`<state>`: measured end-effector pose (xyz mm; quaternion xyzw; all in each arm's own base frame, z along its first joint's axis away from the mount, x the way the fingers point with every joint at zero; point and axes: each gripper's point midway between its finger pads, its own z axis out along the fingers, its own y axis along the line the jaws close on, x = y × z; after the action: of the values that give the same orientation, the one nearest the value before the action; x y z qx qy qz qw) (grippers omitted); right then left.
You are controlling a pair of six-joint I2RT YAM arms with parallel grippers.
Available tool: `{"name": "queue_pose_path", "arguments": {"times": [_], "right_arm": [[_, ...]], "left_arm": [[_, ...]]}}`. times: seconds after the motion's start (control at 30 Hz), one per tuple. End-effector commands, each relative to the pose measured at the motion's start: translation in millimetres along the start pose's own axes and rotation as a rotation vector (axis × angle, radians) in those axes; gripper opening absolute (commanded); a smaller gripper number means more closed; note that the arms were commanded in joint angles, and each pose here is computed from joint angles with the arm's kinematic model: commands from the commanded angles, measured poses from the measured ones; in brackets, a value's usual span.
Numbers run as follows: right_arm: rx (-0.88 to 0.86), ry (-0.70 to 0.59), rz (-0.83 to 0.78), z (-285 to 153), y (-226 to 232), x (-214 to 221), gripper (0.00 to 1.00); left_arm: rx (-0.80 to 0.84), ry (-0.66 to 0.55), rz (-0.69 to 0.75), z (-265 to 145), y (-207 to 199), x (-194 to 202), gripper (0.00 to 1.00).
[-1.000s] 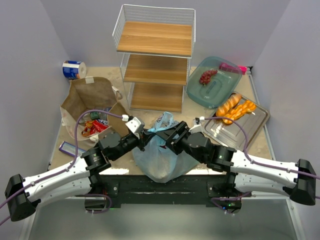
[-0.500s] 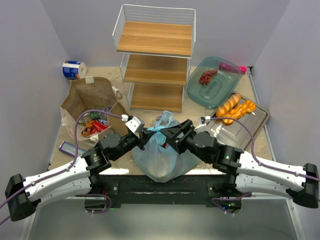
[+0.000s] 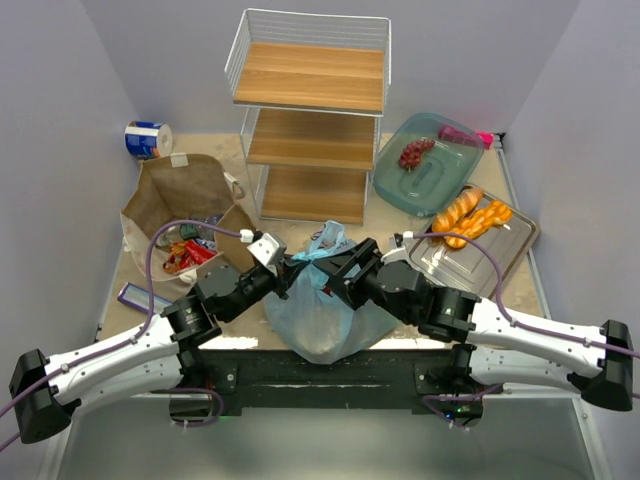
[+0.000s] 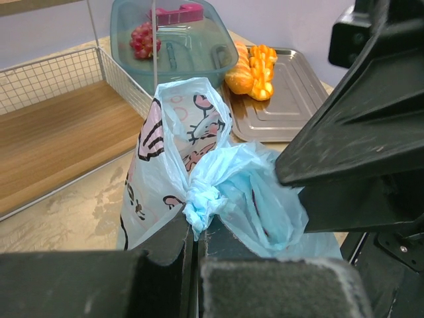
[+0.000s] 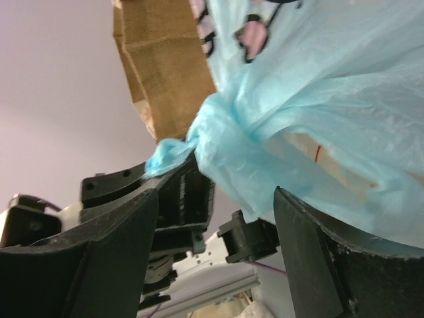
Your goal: Place the mixed food into the grocery bags and tie them
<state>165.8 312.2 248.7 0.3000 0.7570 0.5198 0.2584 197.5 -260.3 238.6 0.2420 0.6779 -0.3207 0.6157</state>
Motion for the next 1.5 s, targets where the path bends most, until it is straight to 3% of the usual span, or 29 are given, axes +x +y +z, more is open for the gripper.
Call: {"name": "queue_pose_path", "arguments": {"times": [0.0, 0.27, 0.63, 1.0, 1.47], "right_arm": [[-0.070, -0.027, -0.024, -20, 41, -10, 0.75], [-0.127, 0.023, -0.044, -21, 62, 4, 0.77], [-0.149, -0.008, -0.052, -20, 65, 0, 0.77], [-0.174, -0.101, -0.068, -48, 71, -31, 0.77], [-0.159, -0.083, -0.076, -11, 56, -11, 0.77]], "left_arm": [[-0.019, -0.101, 0.006, 1, 2, -26, 0.00], [-0.021, -0.094, 0.013, 3, 2, -27, 0.00], [-0.019, -0.085, 0.015, 3, 2, -24, 0.00], [-0.016, -0.086, 0.010, 2, 2, -23, 0.00], [0.006, -0.087, 0.013, 2, -3, -26, 0.00]]}}
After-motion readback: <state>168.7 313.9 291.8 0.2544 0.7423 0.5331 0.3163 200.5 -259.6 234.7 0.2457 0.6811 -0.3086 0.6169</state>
